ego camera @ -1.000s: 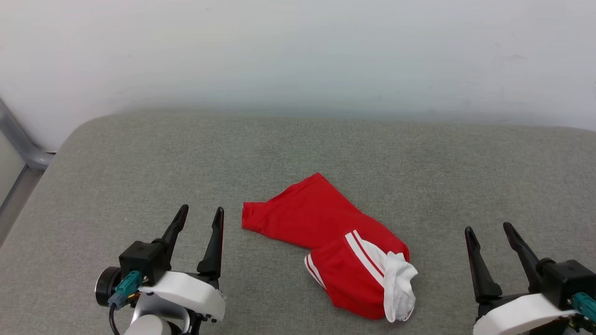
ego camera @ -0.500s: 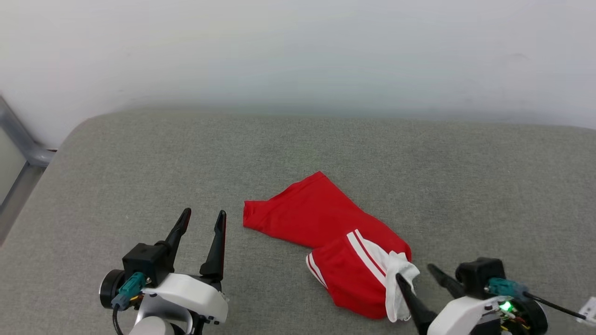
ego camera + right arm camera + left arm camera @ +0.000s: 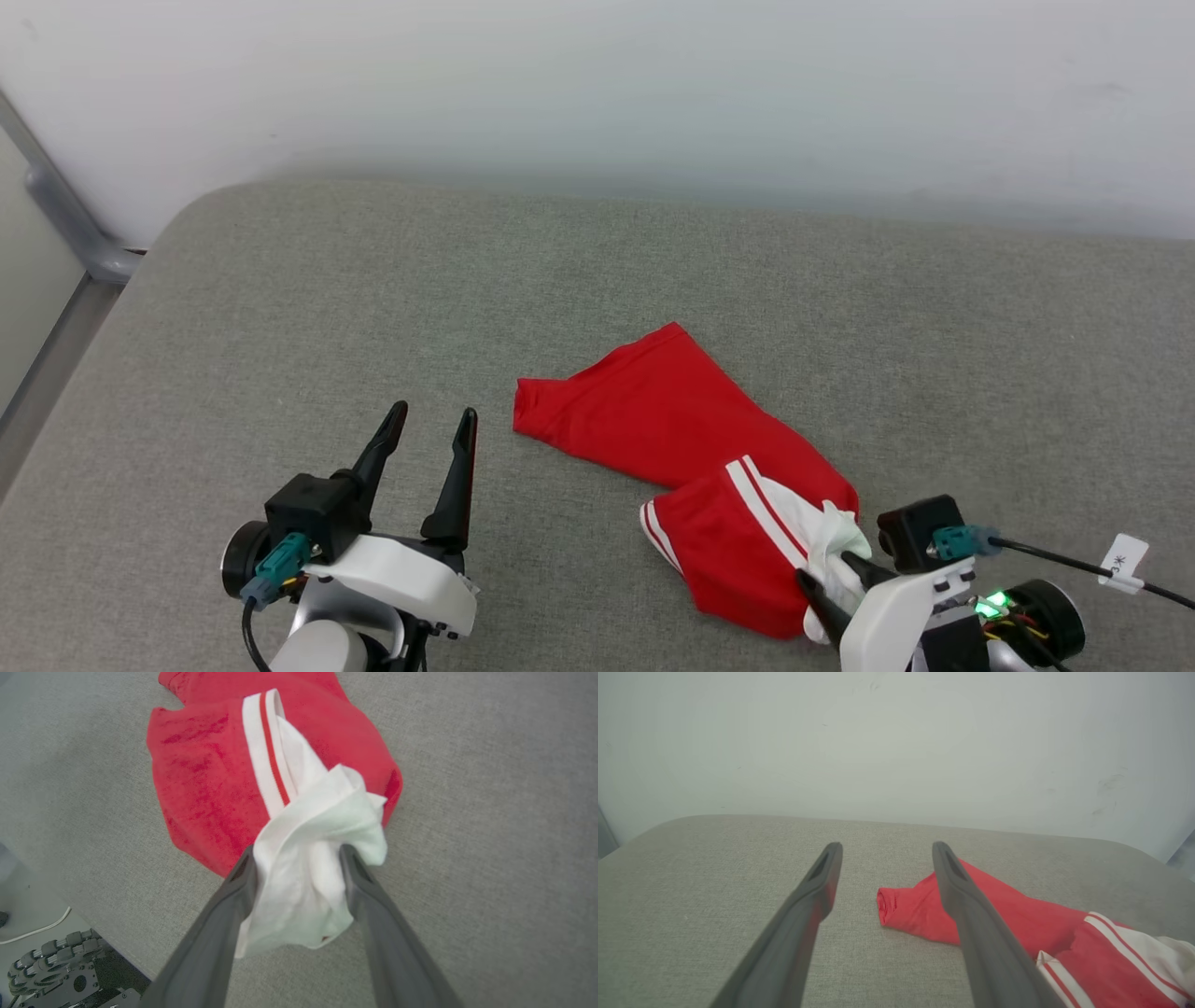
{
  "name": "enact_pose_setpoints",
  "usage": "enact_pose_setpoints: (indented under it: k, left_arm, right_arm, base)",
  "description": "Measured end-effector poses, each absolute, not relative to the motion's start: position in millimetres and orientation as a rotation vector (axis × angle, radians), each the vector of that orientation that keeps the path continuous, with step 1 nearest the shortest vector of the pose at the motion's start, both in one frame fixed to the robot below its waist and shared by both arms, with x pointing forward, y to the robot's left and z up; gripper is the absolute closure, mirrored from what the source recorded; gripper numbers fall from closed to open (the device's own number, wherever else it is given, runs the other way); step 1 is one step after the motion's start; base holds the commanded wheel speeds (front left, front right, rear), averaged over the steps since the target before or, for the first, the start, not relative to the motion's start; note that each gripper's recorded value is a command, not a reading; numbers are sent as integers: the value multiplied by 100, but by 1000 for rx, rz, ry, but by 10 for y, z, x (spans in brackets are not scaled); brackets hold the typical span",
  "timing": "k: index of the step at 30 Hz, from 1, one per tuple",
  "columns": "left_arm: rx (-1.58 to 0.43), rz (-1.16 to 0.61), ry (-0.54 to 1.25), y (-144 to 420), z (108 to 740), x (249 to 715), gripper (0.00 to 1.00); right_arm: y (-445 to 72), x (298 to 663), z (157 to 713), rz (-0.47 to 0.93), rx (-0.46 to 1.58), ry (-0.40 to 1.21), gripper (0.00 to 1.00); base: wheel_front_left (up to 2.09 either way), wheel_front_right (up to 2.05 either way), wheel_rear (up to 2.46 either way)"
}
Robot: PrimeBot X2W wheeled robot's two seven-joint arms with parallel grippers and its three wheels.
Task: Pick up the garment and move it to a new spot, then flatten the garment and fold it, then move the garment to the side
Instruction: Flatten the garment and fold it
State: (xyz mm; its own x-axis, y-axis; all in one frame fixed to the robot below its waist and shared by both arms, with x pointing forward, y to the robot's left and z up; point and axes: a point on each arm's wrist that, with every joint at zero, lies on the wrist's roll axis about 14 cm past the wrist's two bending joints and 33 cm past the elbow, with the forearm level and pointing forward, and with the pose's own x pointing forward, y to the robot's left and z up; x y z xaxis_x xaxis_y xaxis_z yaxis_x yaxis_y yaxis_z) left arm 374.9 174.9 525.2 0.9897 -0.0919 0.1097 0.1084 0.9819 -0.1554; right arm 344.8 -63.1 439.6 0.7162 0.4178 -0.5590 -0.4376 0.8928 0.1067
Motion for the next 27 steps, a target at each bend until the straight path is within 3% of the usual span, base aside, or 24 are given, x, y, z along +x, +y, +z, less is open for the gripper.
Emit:
enact_pose_setpoints:
  k: [1,8,15,21,26,27]
  left_arm:
    - [-164,-102,-101,1743,5244,3751,0]
    - [-173,-102,-96,1738,5219,3787,0]
    - [-180,-126,-91,1655,5200,3849,0]
    - [-184,-134,-77,1628,5149,3891,0]
    - [-184,-127,-63,1656,5095,3917,0]
    - [-183,-123,-60,1667,5085,3920,0]
  right_arm:
    - [-637,3465,4387,470,-28,612,100]
    - [-880,3795,4661,373,-10,470,100]
    - [-1672,4082,4822,117,22,379,100]
    - [-2387,3970,4493,-106,71,444,100]
    - [-2620,3681,3976,-196,114,572,100]
    - [-2612,3635,3883,-201,134,591,78]
  base:
    - [0,0,0]
    - [0,0,0]
    - [0,0,0]
    - [0,0,0]
    - [0,0,0]
    - [0,0,0]
